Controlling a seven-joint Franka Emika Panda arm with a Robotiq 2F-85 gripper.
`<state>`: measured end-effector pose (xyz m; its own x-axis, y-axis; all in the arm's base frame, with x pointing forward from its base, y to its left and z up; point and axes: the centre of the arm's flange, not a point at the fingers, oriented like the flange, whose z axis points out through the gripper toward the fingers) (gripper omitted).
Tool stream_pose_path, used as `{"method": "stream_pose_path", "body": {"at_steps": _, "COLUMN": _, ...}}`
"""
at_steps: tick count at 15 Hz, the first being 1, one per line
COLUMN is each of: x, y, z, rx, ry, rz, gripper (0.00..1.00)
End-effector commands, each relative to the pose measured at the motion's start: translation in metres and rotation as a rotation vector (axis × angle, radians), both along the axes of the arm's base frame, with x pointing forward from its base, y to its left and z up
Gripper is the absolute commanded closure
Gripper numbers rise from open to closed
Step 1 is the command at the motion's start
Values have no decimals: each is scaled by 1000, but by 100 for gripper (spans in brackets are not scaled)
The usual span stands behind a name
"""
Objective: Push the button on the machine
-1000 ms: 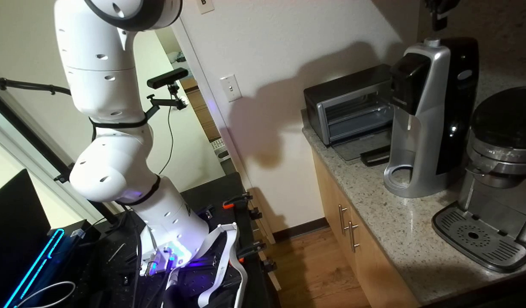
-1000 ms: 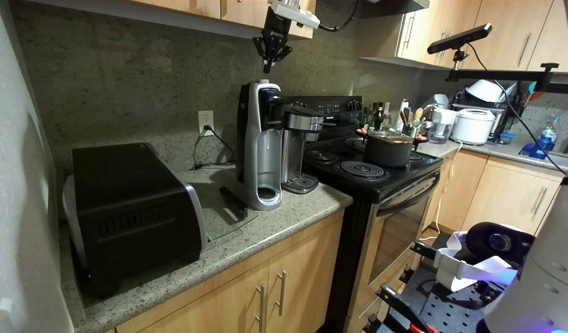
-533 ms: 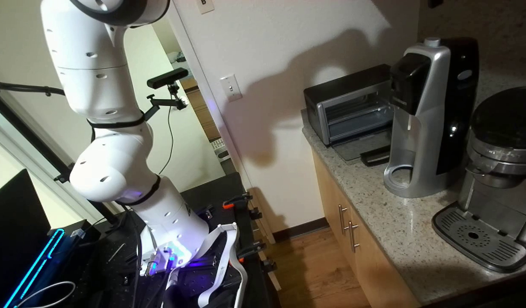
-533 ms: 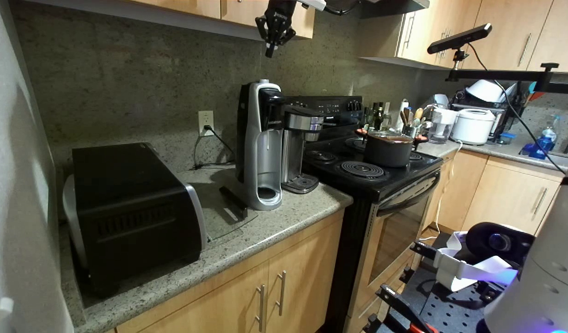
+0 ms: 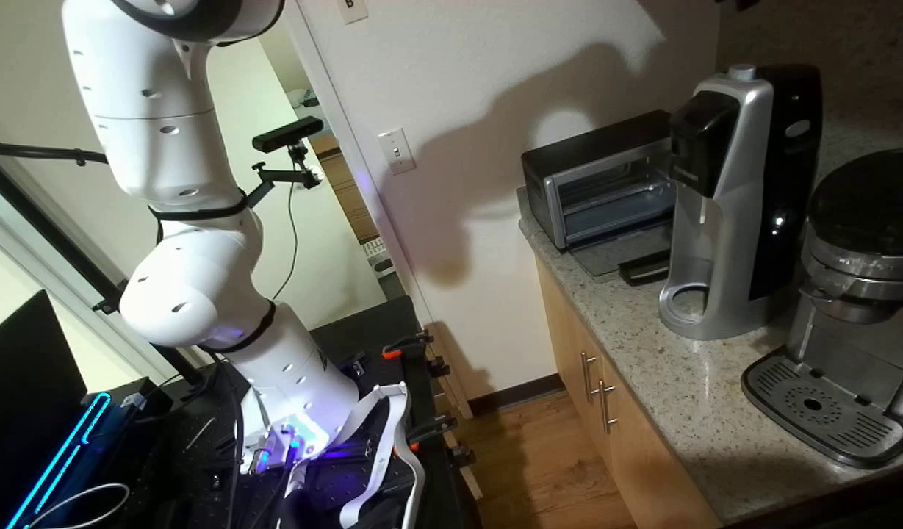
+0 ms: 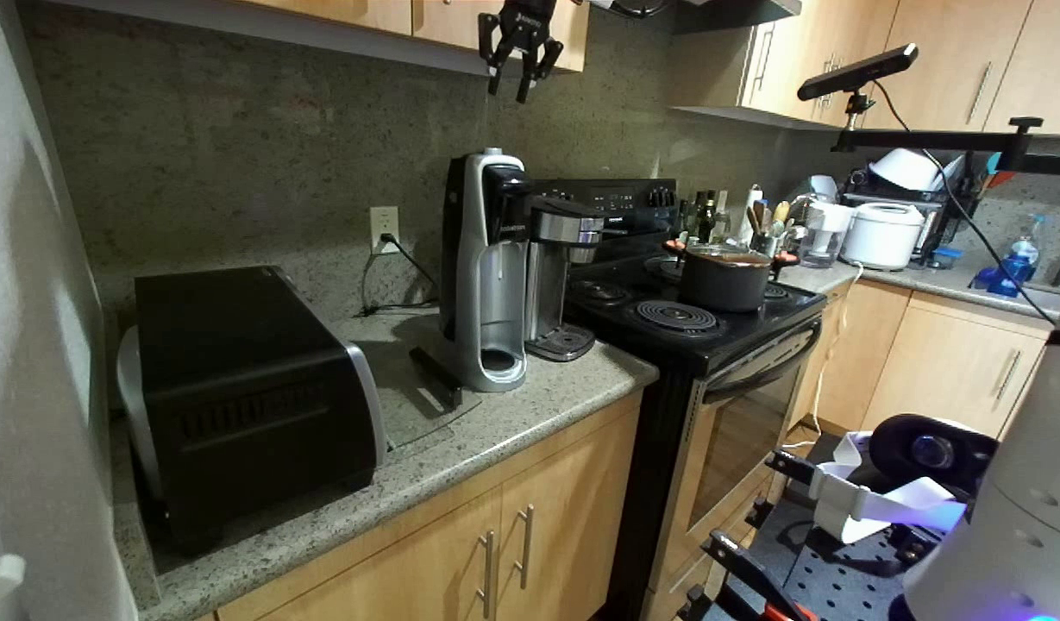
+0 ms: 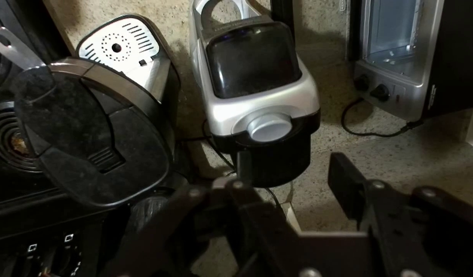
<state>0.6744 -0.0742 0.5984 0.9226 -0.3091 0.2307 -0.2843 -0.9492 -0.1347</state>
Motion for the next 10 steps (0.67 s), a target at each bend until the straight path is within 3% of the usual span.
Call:
{"method": "stream_pose_path", "body": {"at_steps": 1, "x": -7, "y": 5, "z": 9, "rx": -2, "ry": 19, "rz": 27, "gripper": 14}}
{"method": "stream_pose_path", "body": {"at_steps": 3, "x": -8, "y": 6, "z": 9, "rx": 0, "ry": 23, "rz": 35, "gripper": 1}}
{"method": "stream_pose_path", "body": {"at_steps": 4, "x": -1, "y": 3, "z": 0, "rx": 3, "ry": 9, "rz": 7, "gripper": 0}}
{"method": "stream_pose_path", "body": {"at_steps": 5, "x": -1, "y": 3, "z": 0, "rx": 3, "ry": 10, "rz": 7, "gripper": 8}}
{"method": "stream_pose_path", "body": {"at_steps": 7, "x": 0, "y": 3, "z": -2, "rx": 3, "ry": 12, "rz": 7, "gripper": 0}}
{"method": "stream_pose_path", "body": {"at_steps": 10, "x": 0, "y": 2, "z": -3, "rx": 3, "ry": 14, "rz": 6, "gripper": 0}}
